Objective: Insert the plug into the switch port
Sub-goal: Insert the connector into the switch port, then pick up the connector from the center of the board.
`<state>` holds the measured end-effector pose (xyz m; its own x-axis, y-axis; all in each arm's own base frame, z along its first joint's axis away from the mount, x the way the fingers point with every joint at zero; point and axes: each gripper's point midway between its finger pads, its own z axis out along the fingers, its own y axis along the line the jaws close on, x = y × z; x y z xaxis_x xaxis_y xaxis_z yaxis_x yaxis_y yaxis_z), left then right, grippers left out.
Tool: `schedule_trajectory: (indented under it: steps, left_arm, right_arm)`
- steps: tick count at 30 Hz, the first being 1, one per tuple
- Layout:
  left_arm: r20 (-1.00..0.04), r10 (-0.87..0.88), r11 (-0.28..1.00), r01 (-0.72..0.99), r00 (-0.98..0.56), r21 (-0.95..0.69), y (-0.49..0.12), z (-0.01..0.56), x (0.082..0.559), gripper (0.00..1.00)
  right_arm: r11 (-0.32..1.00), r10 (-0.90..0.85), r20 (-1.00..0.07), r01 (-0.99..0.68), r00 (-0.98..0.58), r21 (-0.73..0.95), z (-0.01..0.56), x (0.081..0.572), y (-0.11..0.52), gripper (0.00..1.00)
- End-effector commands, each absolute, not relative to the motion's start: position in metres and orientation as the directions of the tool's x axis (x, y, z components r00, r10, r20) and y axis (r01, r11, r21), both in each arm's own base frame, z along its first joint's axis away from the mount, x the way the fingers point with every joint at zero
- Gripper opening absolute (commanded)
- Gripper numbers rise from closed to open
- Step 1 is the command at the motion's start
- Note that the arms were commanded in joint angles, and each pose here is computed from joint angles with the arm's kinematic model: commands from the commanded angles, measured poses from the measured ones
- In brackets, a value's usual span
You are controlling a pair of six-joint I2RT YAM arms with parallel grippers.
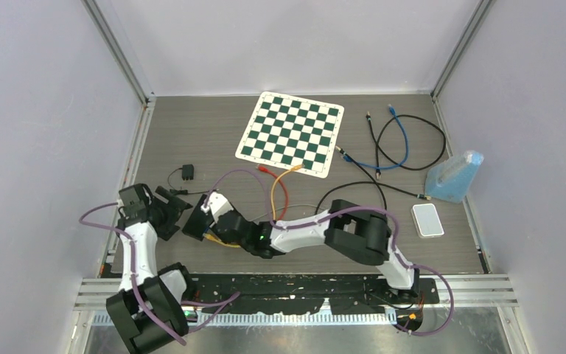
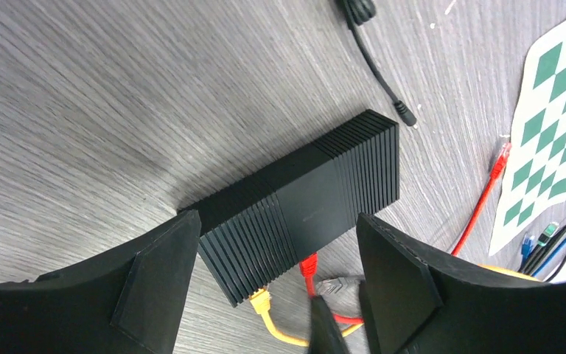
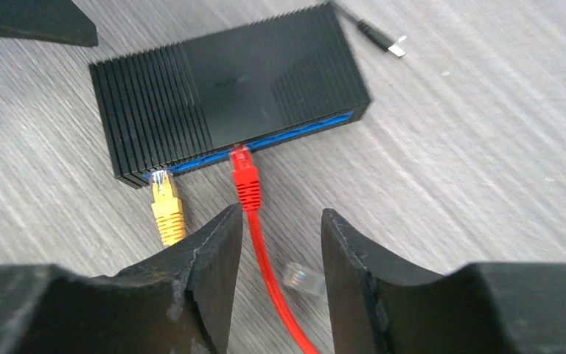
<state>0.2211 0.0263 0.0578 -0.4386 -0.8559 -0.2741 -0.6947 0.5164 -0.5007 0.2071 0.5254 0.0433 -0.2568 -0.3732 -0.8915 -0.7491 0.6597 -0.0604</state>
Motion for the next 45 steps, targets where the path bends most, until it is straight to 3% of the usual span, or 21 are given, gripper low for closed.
schedule_trajectory:
  steps: [1,8,13,18,21,24,29,33,39,45]
  left_arm:
    - [-0.385,-0.795,0.606,-0.597,-0.469,-0.525,0.028,0.085,0.229,0.80]
    - [-0.507,-0.668,0.717,-0.290,-0.545,-0.634,-0.012,0.128,0.240,0.78]
    - [-0.604,-0.524,0.791,-0.081,-0.600,-0.607,-0.049,0.151,0.239,0.80]
    - [-0.618,-0.415,0.789,0.073,-0.668,-0.610,-0.084,0.166,0.228,0.80]
    - [-0.619,-0.361,0.799,0.111,-0.697,-0.591,-0.092,0.172,0.220,0.79]
    - [-0.633,-0.344,0.817,0.111,-0.694,-0.566,-0.089,0.170,0.218,0.79]
    - [-0.656,-0.326,0.814,0.151,-0.680,-0.561,-0.096,0.170,0.215,0.79]
    - [-0.677,-0.326,0.824,0.153,-0.660,-0.546,-0.094,0.173,0.214,0.79]
    - [-0.681,-0.331,0.830,0.142,-0.653,-0.539,-0.091,0.173,0.214,0.79]
    - [-0.685,-0.310,0.833,0.160,-0.659,-0.530,-0.096,0.173,0.212,0.79]
  right_arm:
    - [0.694,-0.206,-0.951,-0.719,-0.231,0.024,0.137,0.214,0.511,0.53]
    - [0.770,-0.143,-0.922,-0.625,-0.359,0.124,0.160,0.218,0.427,0.54]
    - [0.786,-0.148,-0.899,-0.601,-0.413,0.147,0.166,0.218,0.361,0.54]
    - [0.934,-0.058,-0.810,-0.318,-0.584,0.162,0.125,0.239,0.258,0.52]
    - [0.975,0.108,-0.799,-0.095,-0.592,0.202,0.123,0.254,0.202,0.52]
    - [0.978,0.177,-0.822,0.005,-0.541,0.207,0.130,0.270,0.166,0.55]
    - [0.978,-0.157,-0.867,-0.197,-0.473,-0.069,0.146,0.314,0.130,0.61]
    - [0.935,-0.338,-0.804,-0.273,-0.489,-0.227,0.147,0.355,0.106,0.61]
    - [0.915,-0.344,-0.733,-0.385,-0.587,-0.121,0.114,0.403,0.106,0.58]
    - [0.865,-0.438,-0.697,-0.476,-0.568,-0.156,0.095,0.442,0.110,0.56]
